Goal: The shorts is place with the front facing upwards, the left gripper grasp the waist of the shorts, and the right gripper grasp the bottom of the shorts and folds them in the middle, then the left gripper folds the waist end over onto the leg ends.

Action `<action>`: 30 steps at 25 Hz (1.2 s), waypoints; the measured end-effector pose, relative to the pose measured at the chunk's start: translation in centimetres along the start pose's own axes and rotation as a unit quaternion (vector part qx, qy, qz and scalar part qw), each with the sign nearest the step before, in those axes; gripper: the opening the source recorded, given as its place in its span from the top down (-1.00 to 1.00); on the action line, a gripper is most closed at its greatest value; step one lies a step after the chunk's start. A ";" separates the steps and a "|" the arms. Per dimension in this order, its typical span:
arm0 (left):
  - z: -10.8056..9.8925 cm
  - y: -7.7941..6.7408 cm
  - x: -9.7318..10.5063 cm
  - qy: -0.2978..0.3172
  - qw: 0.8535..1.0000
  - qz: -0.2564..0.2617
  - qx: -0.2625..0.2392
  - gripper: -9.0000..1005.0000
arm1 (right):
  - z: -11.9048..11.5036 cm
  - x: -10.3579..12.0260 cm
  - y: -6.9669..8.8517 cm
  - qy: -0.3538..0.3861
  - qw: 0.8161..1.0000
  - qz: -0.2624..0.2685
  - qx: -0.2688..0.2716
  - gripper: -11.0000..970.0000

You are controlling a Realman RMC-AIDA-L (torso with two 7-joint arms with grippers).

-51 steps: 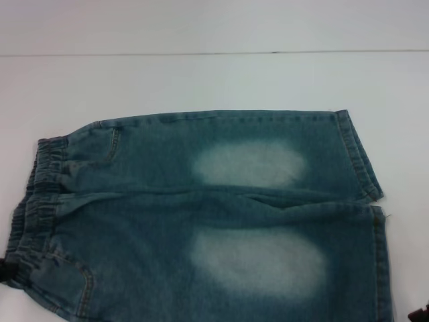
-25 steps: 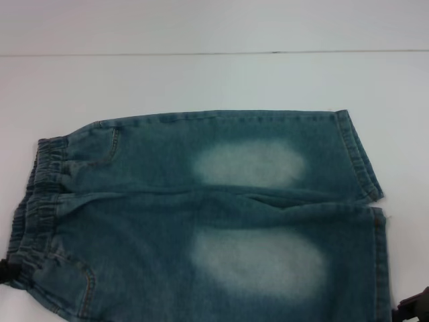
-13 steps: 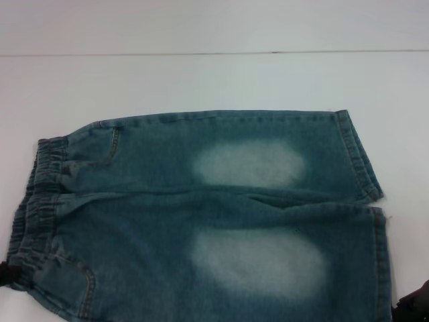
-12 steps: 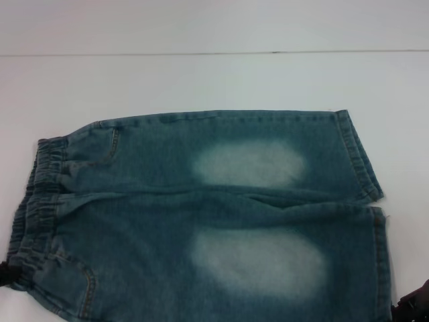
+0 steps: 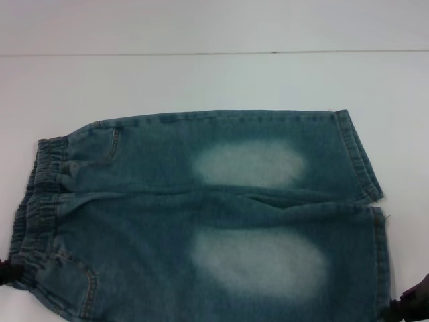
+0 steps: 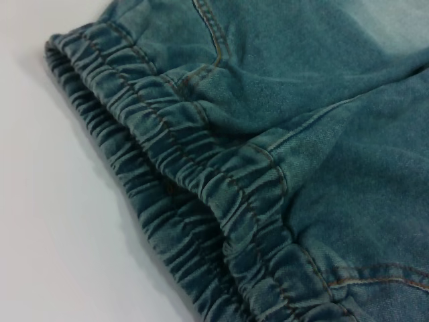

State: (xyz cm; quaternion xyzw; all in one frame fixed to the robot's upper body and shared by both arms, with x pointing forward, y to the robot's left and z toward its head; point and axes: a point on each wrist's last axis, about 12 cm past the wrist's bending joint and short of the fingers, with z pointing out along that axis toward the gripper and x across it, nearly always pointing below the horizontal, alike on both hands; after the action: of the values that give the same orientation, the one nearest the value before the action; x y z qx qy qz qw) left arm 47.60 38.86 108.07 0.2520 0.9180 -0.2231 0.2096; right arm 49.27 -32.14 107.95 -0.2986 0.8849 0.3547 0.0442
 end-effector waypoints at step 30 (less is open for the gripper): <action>-2.1 -0.7 -4.8 -0.145 0.989 -0.015 0.028 0.85 | -4.5 -3.4 1.3 -0.200 0.976 -0.085 0.024 0.89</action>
State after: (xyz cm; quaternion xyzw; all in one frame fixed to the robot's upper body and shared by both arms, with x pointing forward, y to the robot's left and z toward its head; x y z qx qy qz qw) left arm 50.39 37.60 112.37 0.2089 0.8751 -0.2856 0.3302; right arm 51.97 -32.66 113.06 -0.2947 0.8379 0.3805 0.2574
